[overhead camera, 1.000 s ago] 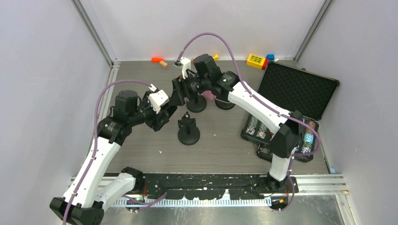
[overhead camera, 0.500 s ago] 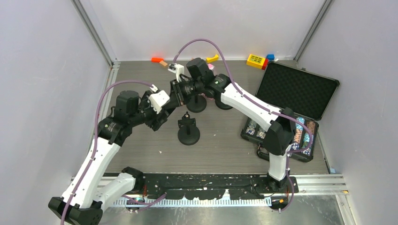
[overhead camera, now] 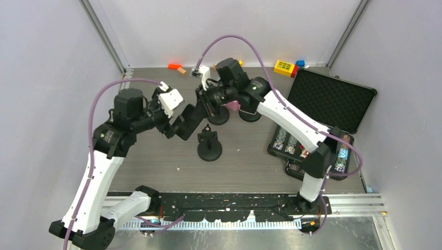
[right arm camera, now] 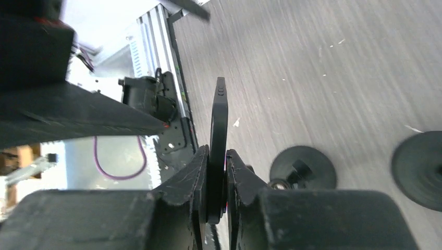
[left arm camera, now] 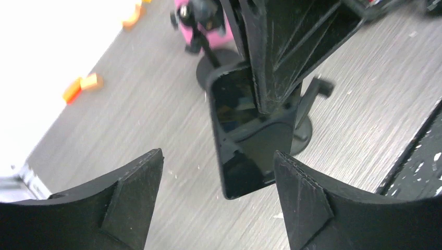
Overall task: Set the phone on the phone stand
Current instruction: Pick up the phone at the center of the board.
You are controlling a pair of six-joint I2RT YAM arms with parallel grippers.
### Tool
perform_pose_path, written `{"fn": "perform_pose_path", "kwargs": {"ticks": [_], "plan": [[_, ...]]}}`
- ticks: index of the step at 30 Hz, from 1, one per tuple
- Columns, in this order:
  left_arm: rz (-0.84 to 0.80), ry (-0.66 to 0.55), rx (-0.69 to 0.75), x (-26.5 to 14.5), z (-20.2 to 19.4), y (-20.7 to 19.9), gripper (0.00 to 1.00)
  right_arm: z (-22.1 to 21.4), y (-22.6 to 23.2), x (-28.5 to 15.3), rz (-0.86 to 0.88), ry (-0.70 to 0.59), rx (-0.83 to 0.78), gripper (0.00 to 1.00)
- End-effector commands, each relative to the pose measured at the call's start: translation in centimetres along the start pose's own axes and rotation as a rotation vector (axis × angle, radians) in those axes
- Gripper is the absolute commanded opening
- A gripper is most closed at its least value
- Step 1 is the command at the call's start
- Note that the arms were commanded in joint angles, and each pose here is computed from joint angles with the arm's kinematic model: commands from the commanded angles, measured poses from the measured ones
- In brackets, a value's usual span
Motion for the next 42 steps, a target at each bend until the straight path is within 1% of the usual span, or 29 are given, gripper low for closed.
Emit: {"fn": "perform_pose_path", "kwargs": {"ticks": [1, 2, 3, 7, 12, 15, 17, 24, 25, 26, 28, 31, 32, 33, 35, 36, 37, 38, 39, 40, 42], "plan": [[-0.188, -0.085, 0.005, -2.4, 3.5, -1.7, 0.85, 1.4, 3.2, -5.8, -0.031, -0.056, -0.28, 0.0], [-0.222, -0.09, -0.003, -2.6, 3.9, -1.9, 0.91, 1.4, 3.6, -6.7, -0.044, -0.062, -0.295, 0.0], [-0.252, -0.09, -0.011, -2.6, 4.3, -2.1, 0.93, 1.2, 3.5, -7.0, -0.05, -0.057, -0.312, 0.0], [-0.382, -0.1, -0.064, -1.7, 5.0, -2.8, 0.95, 0.5, 4.8, -9.3, -0.016, -0.061, -0.382, 0.0], [-0.59, -0.122, -0.139, -0.5, 5.3, -4.1, 0.93, 0.0, 6.8, -12.1, 0.038, -0.083, -0.469, 0.0], [-0.675, -0.162, -0.187, 0.4, 5.3, -4.7, 0.91, -0.2, 7.4, -13.4, 0.054, -0.106, -0.484, 0.0], [-0.72, -0.18, -0.216, 1.1, 5.3, -4.9, 0.88, -0.2, 7.5, -13.7, 0.067, -0.114, -0.484, 0.0], [-0.87, -0.167, -0.267, 3.8, 4.6, -6.1, 0.68, 0.1, 7.1, -13.8, 0.08, -0.127, -0.46, 0.0], [-0.877, -0.164, -0.268, 4.0, 4.5, -6.3, 0.63, 0.1, 7.0, -13.7, 0.082, -0.127, -0.457, 0.0], [-0.881, -0.165, -0.264, 4.2, 4.5, -6.5, 0.61, 0.1, 6.9, -13.7, 0.082, -0.127, -0.45, 0.0], [-0.885, -0.157, -0.257, 4.4, 4.3, -6.8, 0.52, 0.2, 6.7, -13.6, 0.084, -0.129, -0.442, 0.0], [-0.886, -0.152, -0.244, 4.7, 4.0, -7.2, 0.45, 0.4, 6.4, -13.5, 0.083, -0.135, -0.425, 0.0], [-0.883, -0.156, -0.243, 4.8, 3.9, -7.2, 0.4, 0.4, 6.4, -13.5, 0.085, -0.136, -0.422, 0.0], [-0.881, -0.16, -0.248, 4.9, 3.9, -7.2, 0.32, 0.5, 6.3, -13.4, 0.084, -0.138, -0.412, 0.0], [-0.875, -0.179, -0.258, 5.1, 4.0, -7.2, 0.04, 0.6, 5.9, -13.0, 0.072, -0.139, -0.387, 0.01], [-0.867, -0.189, -0.271, 5.1, 4.0, -7.3, 0.0, 0.6, 5.7, -12.9, 0.062, -0.137, -0.378, 0.08], [-0.861, -0.21, -0.28, 5.3, 4.1, -7.3, 0.0, 0.8, 5.4, -12.8, 0.053, -0.143, -0.363, 0.16], [-0.849, -0.234, -0.291, 5.4, 4.1, -7.3, 0.0, 0.7, 5.2, -12.7, 0.039, -0.144, -0.352, 0.37], [-0.828, -0.302, -0.279, 5.5, 4.6, -7.2, 0.0, 1.0, 5.0, -12.8, 0.028, -0.161, -0.334, 0.48], [-0.818, -0.338, -0.301, 5.6, 4.5, -7.2, 0.0, 0.9, 4.8, -12.9, 0.013, -0.167, -0.316, 0.64], [-0.802, -0.409, -0.306, 5.7, 4.2, -7.4, 0.0, 1.5, 4.3, -13.4, -0.014, -0.229, -0.298, 0.76]]}}
Point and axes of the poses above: each gripper's point midway between its finger pads, its own x axis out along the fingers, its own y axis along the line the jaws close on, z = x × y, the point moved 8 cm from there along -x, back along the fingers, and after that the axes turned 6 degrees about -x, right-handed, at the moved point
